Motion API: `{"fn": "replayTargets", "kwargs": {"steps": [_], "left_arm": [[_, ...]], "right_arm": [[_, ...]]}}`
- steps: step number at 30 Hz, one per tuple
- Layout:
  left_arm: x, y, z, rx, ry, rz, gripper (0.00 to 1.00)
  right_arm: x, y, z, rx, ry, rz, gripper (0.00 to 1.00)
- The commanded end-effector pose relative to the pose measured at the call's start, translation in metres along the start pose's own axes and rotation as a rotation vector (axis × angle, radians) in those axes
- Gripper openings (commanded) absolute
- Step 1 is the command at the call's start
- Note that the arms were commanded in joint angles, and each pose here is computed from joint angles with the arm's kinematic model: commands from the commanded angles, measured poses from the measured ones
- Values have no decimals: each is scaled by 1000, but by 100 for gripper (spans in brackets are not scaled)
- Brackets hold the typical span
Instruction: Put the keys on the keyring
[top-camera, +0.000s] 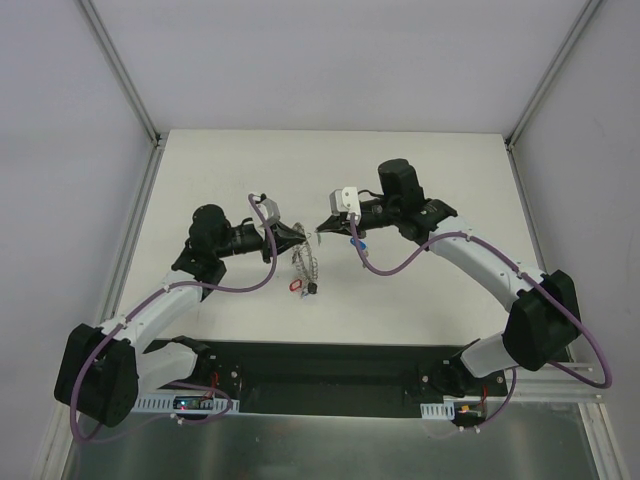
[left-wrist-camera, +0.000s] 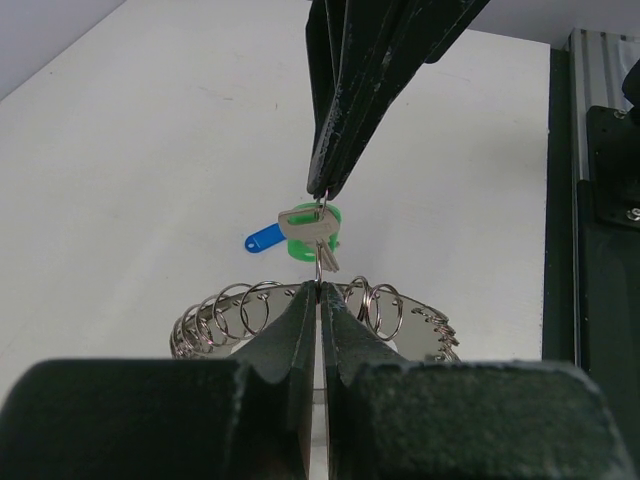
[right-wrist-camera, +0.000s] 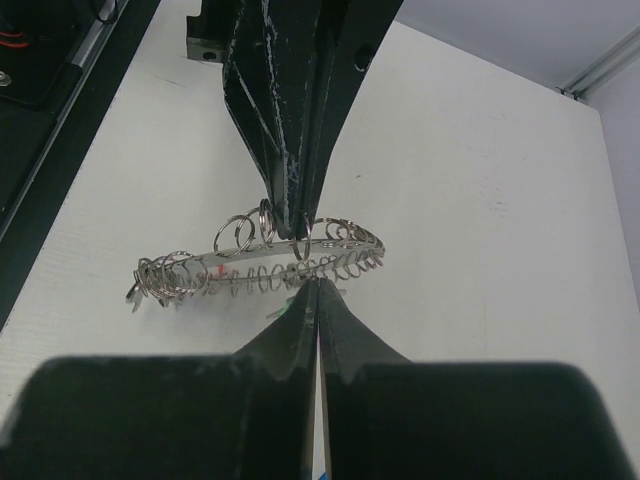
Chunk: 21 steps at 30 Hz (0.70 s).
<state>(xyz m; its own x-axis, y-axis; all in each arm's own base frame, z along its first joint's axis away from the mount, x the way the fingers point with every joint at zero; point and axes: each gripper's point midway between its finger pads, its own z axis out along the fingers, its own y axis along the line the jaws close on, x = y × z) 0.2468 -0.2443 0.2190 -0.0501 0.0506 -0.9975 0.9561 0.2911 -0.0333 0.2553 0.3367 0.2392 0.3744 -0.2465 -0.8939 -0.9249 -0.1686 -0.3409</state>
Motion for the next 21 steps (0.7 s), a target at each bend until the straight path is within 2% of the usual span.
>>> {"fn": "replayTargets", "kwargs": {"steps": [1,21], "left_arm": [[-28,-7,2,60,-75,84,0],[-16,-2,8,71,-58,31,0]], "right_arm": [[-11,1,1,-15,-31,-72,1],[2,5,4,-42,-4,-112,1]]}}
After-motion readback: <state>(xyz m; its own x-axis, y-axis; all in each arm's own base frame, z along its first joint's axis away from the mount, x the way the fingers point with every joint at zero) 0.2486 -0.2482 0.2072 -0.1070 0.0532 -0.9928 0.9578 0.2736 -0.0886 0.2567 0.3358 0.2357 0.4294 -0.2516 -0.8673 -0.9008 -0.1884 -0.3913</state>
